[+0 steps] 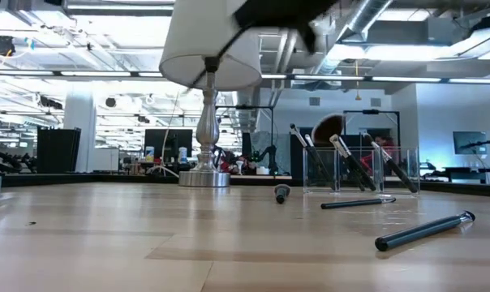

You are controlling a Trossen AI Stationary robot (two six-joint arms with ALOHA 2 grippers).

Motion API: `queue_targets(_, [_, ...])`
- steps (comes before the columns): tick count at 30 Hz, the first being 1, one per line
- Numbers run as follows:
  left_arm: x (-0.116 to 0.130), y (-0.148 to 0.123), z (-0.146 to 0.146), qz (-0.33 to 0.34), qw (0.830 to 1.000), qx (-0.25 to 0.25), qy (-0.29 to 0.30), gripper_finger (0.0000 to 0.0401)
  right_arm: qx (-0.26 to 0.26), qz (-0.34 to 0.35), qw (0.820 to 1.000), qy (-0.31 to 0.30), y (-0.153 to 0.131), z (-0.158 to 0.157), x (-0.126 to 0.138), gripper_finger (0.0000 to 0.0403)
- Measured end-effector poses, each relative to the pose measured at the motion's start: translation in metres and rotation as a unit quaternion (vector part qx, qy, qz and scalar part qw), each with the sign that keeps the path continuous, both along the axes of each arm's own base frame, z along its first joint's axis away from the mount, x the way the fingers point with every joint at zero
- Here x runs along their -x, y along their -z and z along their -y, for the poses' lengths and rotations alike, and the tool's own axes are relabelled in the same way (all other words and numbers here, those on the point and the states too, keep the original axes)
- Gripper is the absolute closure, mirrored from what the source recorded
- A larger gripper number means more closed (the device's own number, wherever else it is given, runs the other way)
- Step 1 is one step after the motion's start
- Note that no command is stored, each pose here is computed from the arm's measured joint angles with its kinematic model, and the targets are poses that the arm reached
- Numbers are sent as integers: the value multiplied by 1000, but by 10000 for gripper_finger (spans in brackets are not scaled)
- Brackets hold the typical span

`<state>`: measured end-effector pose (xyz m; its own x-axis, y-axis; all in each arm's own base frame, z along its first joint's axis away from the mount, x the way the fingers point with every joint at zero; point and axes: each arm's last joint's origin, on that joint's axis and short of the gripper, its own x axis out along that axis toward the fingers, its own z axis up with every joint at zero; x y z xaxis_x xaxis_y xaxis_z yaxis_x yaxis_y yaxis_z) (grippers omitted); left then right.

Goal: Pick & Place Makeup Supplies
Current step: Put the black makeup brush into the transparent organizer

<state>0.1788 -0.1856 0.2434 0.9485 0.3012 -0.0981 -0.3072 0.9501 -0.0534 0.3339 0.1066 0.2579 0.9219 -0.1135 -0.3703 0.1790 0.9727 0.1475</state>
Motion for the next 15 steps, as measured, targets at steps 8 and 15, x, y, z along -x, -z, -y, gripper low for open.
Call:
queue_targets(8, [-4,25,-23,-10,999,14,-41,295,-62,-150,958,235,-43,44,122,397])
queue_targets(15, [-15,43,-50,2,992,74,-99,295,-54,-230,905,354,-36,67,156,397])
